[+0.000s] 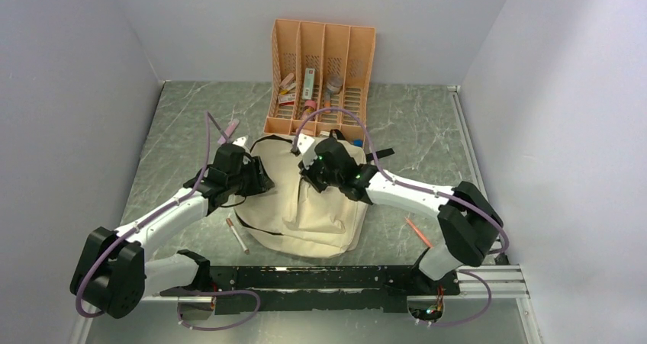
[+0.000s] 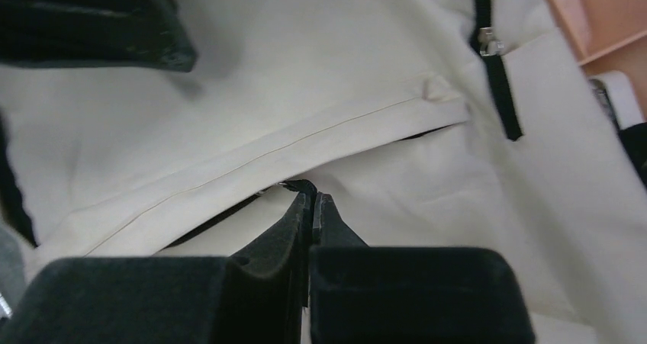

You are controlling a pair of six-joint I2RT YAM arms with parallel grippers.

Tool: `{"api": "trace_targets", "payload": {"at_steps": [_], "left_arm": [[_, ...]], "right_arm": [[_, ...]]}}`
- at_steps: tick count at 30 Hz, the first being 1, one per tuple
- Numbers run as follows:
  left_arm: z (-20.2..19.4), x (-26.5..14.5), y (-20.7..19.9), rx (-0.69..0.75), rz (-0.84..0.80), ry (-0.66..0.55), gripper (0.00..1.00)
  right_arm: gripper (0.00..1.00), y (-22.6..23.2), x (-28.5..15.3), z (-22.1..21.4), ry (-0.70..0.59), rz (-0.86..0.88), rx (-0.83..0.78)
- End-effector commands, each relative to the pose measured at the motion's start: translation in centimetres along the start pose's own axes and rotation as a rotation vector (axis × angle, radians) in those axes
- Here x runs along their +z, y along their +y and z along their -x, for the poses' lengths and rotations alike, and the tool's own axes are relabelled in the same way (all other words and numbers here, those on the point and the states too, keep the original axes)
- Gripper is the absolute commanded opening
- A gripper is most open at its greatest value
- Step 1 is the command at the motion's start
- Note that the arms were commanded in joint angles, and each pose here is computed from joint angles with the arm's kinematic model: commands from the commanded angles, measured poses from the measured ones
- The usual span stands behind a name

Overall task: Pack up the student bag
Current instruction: Unzip the student bag at the center of the board.

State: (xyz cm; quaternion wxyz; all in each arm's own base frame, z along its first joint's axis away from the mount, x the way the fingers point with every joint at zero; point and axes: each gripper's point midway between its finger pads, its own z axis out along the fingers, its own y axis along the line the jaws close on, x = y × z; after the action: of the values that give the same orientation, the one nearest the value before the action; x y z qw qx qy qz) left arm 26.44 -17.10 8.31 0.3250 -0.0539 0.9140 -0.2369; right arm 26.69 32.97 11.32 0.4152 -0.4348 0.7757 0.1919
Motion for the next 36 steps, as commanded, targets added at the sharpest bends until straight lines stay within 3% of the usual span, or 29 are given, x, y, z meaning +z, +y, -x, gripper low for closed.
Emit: {"api": "trace_targets", "payload": {"at_steps": [1, 11, 16, 28, 31, 36], "left_arm": [[0.3, 0.0, -0.4, 0.026, -0.015, -0.016, 0.5], [2.6, -1.9, -5.4, 0.155, -0.135, -0.092, 0.59], [1.4, -1.5, -9.0, 0.254, -0.175, -0.088, 0.7], [-0.6, 2.5, -8.3, 0.319, -0.035, -0.058, 0.74], [-1.3, 3.1, -7.8, 0.326, -0.014, -0.038, 0.67], [-2.1, 2.8, -7.0, 0.32, -0.004, -0.024, 0.36]], "right_arm": [[0.0, -4.2, 0.6, 1.0, -0.008, -0.106, -0.011], [0.0, -9.2, 3.1, -0.4, 0.06, -0.194, 0.071], [0.0, -10.6, 3.7, 0.5, 0.034, -0.205, 0.15], [0.0, -10.0, 3.0, 1.5, -0.018, -0.161, 0.197], [0.0, -10.2, 2.7, 1.5, -0.026, -0.165, 0.211], [0.0, -11.6, 2.6, 1.4, -0.023, -0.217, 0.231]]}}
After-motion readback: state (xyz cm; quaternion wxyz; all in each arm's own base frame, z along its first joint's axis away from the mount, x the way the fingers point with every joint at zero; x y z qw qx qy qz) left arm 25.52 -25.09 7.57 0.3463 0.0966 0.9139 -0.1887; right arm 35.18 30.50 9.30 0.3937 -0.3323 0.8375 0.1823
